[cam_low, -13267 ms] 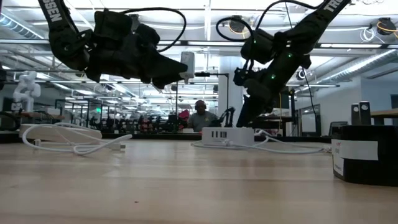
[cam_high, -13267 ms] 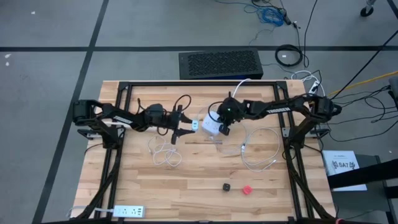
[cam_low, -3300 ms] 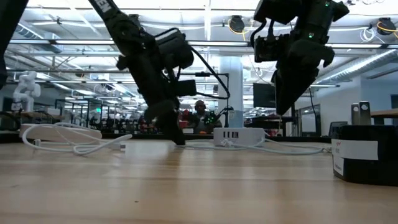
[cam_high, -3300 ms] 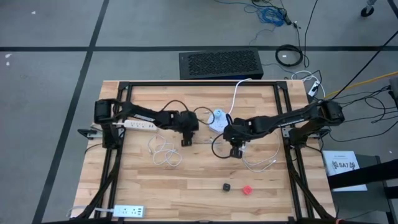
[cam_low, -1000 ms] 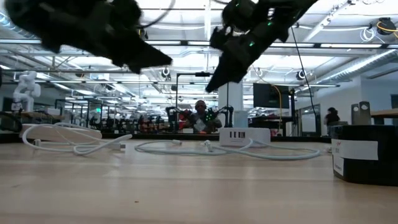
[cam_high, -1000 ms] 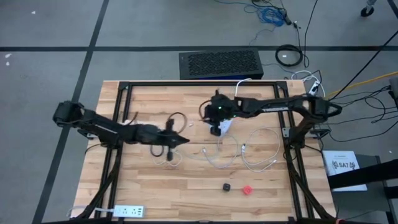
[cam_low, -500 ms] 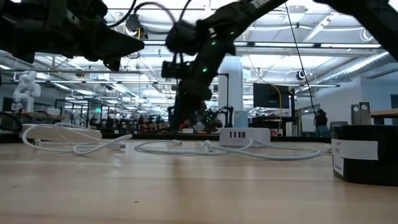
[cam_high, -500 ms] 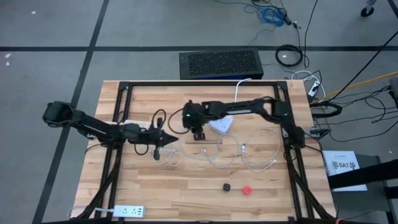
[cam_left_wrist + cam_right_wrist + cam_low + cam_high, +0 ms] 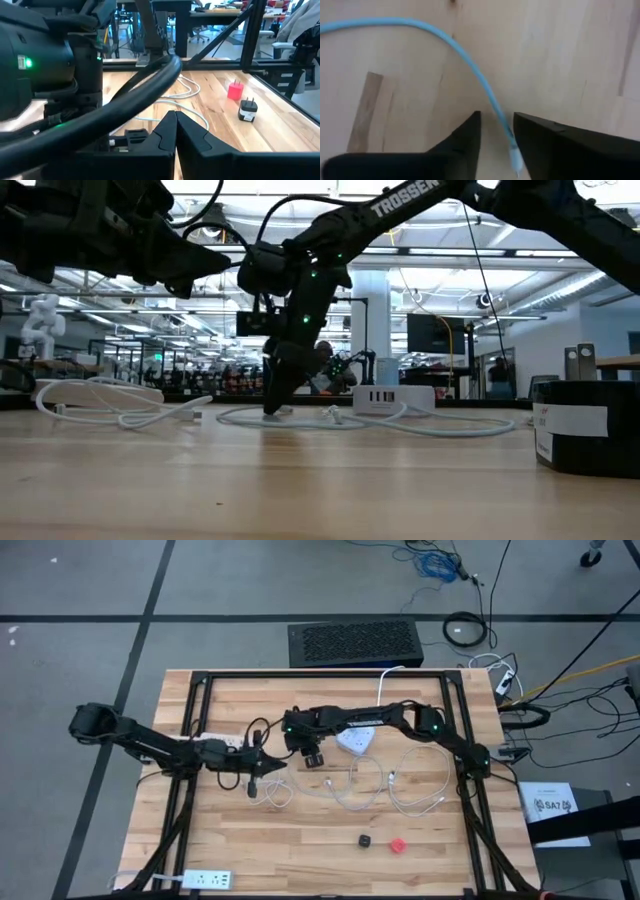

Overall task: Insert USB
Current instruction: Insert the middle white charger cable into the white charger adapter

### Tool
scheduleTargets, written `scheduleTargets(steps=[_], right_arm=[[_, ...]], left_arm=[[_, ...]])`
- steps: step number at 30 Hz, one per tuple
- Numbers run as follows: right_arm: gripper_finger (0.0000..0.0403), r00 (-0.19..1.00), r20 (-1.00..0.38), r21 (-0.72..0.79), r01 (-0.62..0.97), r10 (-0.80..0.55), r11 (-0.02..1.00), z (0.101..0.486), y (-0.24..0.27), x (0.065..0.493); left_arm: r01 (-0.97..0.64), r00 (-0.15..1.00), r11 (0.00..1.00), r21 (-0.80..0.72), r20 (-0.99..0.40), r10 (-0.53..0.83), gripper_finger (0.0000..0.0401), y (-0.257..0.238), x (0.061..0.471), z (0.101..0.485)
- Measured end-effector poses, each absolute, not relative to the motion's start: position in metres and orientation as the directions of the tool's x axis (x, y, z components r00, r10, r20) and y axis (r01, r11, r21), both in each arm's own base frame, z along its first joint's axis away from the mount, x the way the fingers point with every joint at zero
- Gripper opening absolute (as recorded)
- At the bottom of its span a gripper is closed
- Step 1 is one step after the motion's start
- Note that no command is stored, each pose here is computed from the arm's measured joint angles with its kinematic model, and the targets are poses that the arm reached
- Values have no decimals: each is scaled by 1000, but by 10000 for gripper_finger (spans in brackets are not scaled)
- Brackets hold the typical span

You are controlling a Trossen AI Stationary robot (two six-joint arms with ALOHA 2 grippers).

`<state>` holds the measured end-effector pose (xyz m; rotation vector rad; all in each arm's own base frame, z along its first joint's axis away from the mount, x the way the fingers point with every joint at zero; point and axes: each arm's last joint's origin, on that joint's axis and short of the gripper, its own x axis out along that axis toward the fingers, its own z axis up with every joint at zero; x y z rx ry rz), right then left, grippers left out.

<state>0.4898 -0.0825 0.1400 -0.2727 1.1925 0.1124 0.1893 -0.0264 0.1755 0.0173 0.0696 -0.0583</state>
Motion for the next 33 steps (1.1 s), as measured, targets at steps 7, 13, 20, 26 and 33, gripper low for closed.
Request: scheduleTargets(steps=[7, 13, 20, 26, 33], right_arm=[[9, 320, -947, -119, -248, -35, 961, 147, -78, 482], [2, 399, -917, -102, -191, -17, 976, 193, -76, 474], [1, 524, -850, -120, -97, -52, 988, 255, -84, 453], [1, 585, -805, -111, 18, -100, 994, 263, -88, 406], [0, 771, -529, -193, 299, -355, 935, 241, -73, 341]], left_arm=[[61, 996, 997, 45, -69, -58, 10, -26, 189, 176], [62, 996, 996, 65, -65, -58, 10, -26, 189, 176], [62, 995, 996, 57, -84, -57, 10, -26, 189, 174], [62, 993, 997, 49, -101, -57, 10, -26, 189, 173], [63, 994, 996, 56, -91, -57, 10, -26, 189, 174]])
